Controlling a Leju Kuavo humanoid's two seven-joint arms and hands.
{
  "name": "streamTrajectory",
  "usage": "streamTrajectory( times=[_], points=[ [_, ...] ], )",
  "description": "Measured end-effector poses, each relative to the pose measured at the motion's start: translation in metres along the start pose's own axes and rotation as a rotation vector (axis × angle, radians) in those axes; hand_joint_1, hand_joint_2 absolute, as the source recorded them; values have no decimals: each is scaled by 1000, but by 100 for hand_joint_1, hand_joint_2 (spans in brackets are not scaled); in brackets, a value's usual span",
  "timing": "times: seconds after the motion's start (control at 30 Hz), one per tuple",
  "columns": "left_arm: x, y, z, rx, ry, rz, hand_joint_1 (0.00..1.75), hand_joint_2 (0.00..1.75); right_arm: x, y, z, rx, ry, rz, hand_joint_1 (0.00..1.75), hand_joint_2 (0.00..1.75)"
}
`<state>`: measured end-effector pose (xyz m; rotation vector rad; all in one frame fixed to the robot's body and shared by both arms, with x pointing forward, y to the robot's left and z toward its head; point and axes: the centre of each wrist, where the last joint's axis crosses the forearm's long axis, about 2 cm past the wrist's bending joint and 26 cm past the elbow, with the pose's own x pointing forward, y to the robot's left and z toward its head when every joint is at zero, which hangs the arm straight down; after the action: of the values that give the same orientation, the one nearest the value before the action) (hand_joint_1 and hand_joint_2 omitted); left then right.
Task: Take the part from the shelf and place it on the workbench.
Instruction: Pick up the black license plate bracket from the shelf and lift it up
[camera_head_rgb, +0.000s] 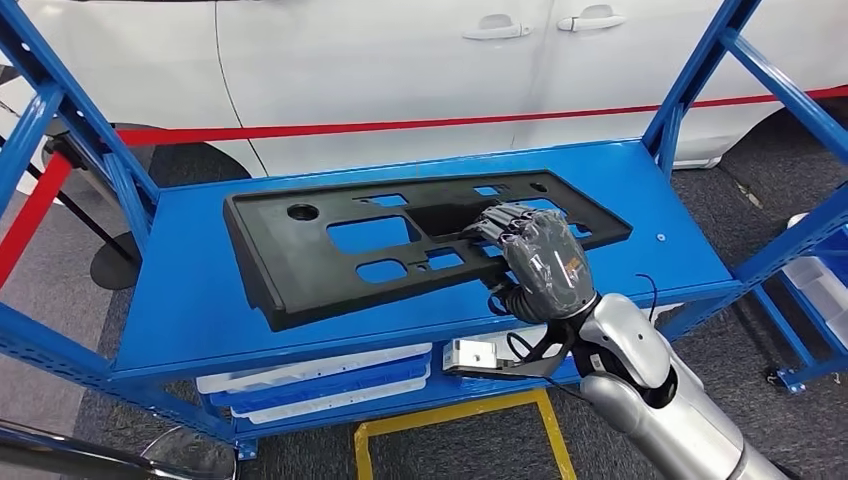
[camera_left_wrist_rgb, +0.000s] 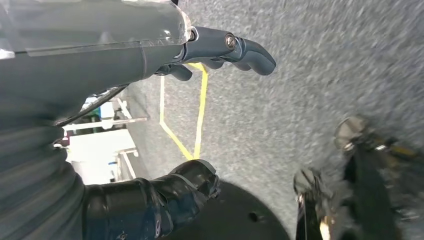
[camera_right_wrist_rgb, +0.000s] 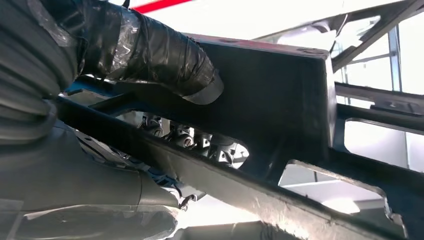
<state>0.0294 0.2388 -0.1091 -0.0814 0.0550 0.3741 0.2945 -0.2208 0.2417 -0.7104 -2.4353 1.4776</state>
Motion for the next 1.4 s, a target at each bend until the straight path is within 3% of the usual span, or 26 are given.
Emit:
streamTrajectory(
  times=[0.3,0.87,1.4],
  points=[
    [-2,-3,0,8,7,-26,0,175,-1,-6,-4,-23,0,5,175,175],
    [1,-6,0,37,-12,-126,0,175,-2,2,29,41,59,7,175,175],
    [1,-8,0,26,-13,-168,0,175,-4,3,30,76,77,2,175,175]
  ],
)
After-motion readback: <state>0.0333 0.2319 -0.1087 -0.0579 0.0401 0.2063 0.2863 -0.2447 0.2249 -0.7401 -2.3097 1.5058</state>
